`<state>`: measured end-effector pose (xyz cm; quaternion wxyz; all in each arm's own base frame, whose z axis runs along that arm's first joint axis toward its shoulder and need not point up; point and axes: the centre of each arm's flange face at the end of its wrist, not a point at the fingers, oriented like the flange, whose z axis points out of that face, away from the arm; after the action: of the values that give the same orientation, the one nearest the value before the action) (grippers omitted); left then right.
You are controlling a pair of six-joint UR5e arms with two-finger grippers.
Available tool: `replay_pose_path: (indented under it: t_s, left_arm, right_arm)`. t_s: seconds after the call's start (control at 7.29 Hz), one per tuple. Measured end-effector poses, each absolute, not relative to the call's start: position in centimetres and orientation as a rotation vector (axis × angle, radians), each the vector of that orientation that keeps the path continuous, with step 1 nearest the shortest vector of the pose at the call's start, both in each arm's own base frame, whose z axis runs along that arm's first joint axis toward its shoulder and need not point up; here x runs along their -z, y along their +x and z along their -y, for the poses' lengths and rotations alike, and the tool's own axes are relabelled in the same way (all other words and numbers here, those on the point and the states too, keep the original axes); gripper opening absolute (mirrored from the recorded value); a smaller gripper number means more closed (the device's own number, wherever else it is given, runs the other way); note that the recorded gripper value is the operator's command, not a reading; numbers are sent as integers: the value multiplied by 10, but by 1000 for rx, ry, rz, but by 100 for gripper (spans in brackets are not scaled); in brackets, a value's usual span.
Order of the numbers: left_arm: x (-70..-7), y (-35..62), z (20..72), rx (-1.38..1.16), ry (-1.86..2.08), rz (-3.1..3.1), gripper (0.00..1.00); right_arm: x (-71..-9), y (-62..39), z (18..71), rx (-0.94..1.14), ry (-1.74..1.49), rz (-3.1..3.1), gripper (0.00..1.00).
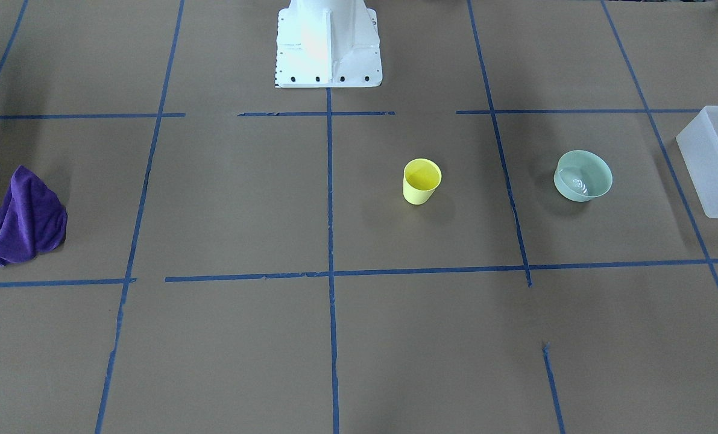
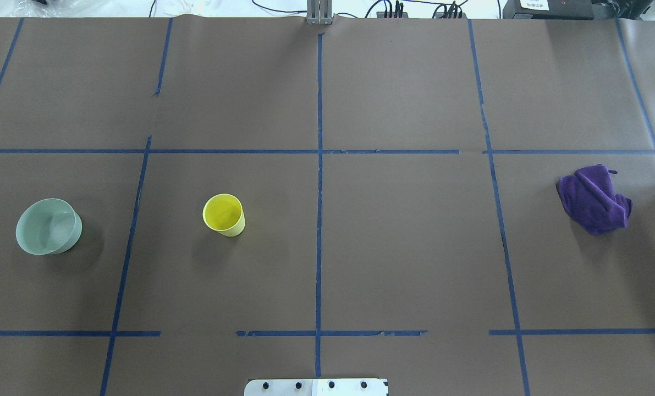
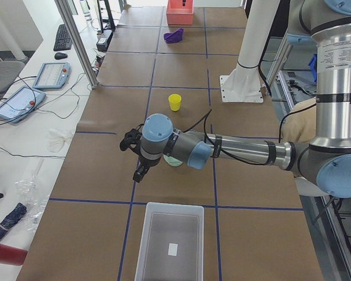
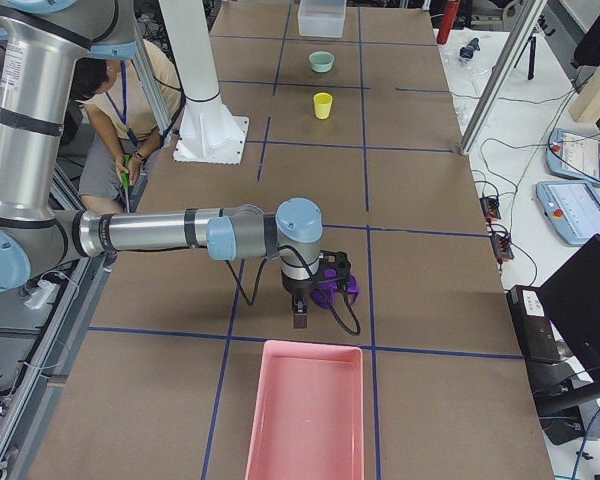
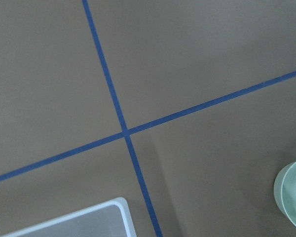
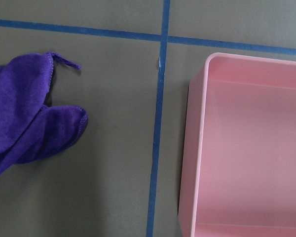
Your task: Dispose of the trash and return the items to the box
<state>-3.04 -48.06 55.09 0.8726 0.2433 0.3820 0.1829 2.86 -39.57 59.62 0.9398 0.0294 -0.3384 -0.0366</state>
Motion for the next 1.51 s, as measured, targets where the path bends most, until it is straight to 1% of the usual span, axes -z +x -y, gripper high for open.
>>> replay_pose_path:
  t_s: [0.27,0.41,0.55,0.82,0.96,1.24,1.37,1.51]
  left_arm:
    - [-499,8,518,-504,681,-810,100]
    - [-469,23,532,-506,749,-837,100]
    - [-442,44,535,-451,777,-903,100]
    - [-390,124,526,-242,727,-1063,100]
    - [-368,177,519,-155,687,-1099,100]
    - [-312,278,489,-54,596,-1058,100]
    - [-291,312,472,-25,521,-1022,100]
    - [-288,342,456,19,452,-998,91]
  right_arm:
    - [-552,22,411,118,171,734,100]
    - [-535,21,415,124,208,746,100]
    - [-522,20,419,102,222,766,100]
    - [-502,17,426,-26,210,811,100]
    - [-501,17,428,-49,232,825,100]
    - [-507,17,429,-35,303,836,100]
    - [-510,17,429,-32,315,836,100]
    - [-512,16,429,-31,316,836,100]
